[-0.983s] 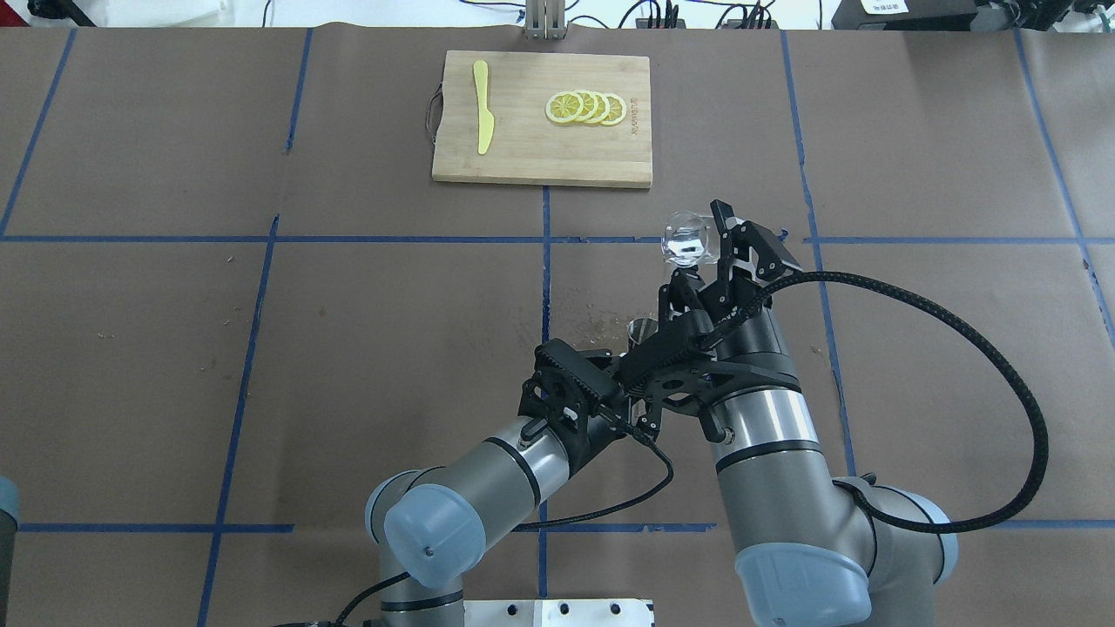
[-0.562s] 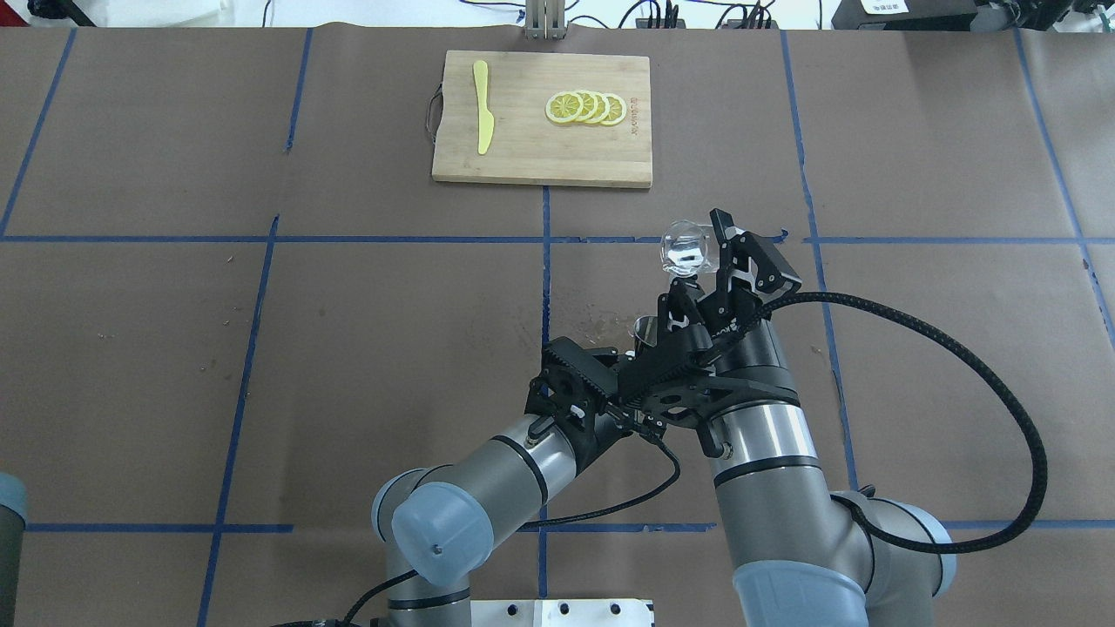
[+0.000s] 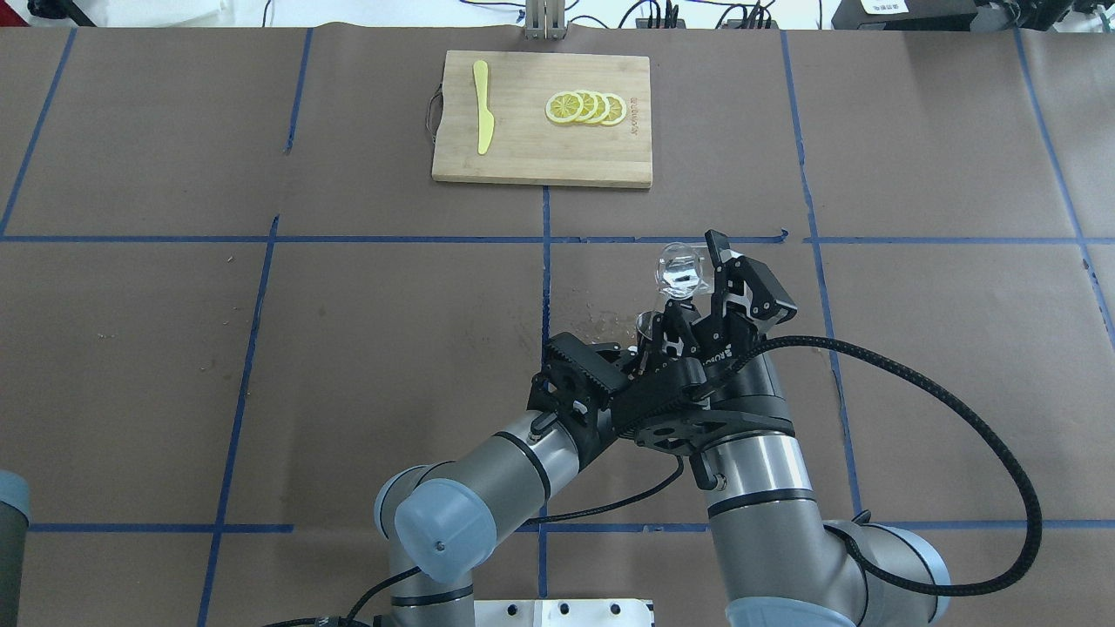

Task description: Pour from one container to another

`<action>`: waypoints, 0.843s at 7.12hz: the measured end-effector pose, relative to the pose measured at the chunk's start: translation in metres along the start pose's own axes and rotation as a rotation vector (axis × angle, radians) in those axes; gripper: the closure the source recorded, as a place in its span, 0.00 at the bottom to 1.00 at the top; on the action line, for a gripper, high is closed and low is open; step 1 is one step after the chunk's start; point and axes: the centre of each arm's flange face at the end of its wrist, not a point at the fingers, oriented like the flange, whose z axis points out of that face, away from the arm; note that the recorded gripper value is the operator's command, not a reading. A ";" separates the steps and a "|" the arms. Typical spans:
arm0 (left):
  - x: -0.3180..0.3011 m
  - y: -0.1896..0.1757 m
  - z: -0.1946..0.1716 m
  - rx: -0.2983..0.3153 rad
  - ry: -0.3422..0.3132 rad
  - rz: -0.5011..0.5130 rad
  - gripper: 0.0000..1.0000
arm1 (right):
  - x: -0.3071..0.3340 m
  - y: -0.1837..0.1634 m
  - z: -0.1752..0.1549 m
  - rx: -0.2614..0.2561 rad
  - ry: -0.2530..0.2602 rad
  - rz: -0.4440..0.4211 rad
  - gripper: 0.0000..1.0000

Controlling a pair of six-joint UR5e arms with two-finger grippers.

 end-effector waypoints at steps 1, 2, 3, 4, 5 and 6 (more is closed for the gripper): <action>0.000 0.000 0.000 0.000 0.000 0.000 1.00 | -0.001 0.001 -0.001 0.000 0.004 -0.004 1.00; 0.000 0.000 0.000 0.001 -0.001 0.000 1.00 | -0.003 0.003 -0.001 -0.001 0.010 -0.011 1.00; -0.001 0.000 0.000 0.001 -0.001 0.000 1.00 | -0.004 0.005 -0.001 -0.002 0.018 -0.019 1.00; 0.000 0.000 0.000 0.001 -0.001 0.000 1.00 | -0.006 0.008 -0.001 -0.003 0.025 -0.028 1.00; 0.000 0.000 0.000 0.001 0.000 0.000 1.00 | -0.008 0.009 -0.001 -0.004 0.032 -0.036 1.00; 0.000 0.000 0.000 0.000 0.000 0.000 1.00 | -0.009 0.010 -0.002 -0.004 0.036 -0.043 1.00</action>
